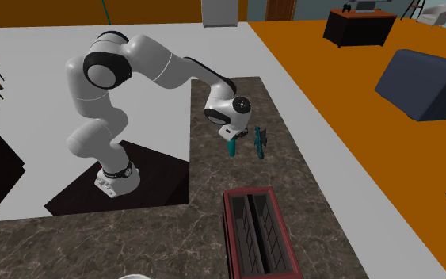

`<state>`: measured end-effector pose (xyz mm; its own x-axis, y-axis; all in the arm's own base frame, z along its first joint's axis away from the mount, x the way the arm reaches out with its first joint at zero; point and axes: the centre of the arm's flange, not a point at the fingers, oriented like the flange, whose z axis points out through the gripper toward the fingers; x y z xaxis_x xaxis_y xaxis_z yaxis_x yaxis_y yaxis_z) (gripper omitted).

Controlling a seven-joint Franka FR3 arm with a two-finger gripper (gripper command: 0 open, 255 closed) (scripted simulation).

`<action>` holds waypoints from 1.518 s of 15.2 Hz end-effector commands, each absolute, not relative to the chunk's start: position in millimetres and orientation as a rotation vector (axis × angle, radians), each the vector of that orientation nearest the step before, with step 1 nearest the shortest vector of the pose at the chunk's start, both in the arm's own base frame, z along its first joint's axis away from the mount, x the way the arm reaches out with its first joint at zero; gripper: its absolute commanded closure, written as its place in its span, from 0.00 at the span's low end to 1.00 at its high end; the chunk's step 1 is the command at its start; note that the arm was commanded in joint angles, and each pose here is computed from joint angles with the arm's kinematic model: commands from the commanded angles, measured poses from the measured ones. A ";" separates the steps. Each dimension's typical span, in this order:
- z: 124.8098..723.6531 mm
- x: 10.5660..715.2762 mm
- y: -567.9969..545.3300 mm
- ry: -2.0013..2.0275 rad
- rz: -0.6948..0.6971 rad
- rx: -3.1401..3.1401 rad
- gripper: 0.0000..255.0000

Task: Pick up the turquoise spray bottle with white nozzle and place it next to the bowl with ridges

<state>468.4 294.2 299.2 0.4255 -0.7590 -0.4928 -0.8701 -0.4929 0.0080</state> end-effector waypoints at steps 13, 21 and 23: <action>357.1 468.2 294.2 1.421 0.648 -2.433 1.00; 399.3 468.2 294.2 1.421 0.648 -2.433 1.00; 409.9 468.2 294.2 1.421 0.648 -2.433 1.00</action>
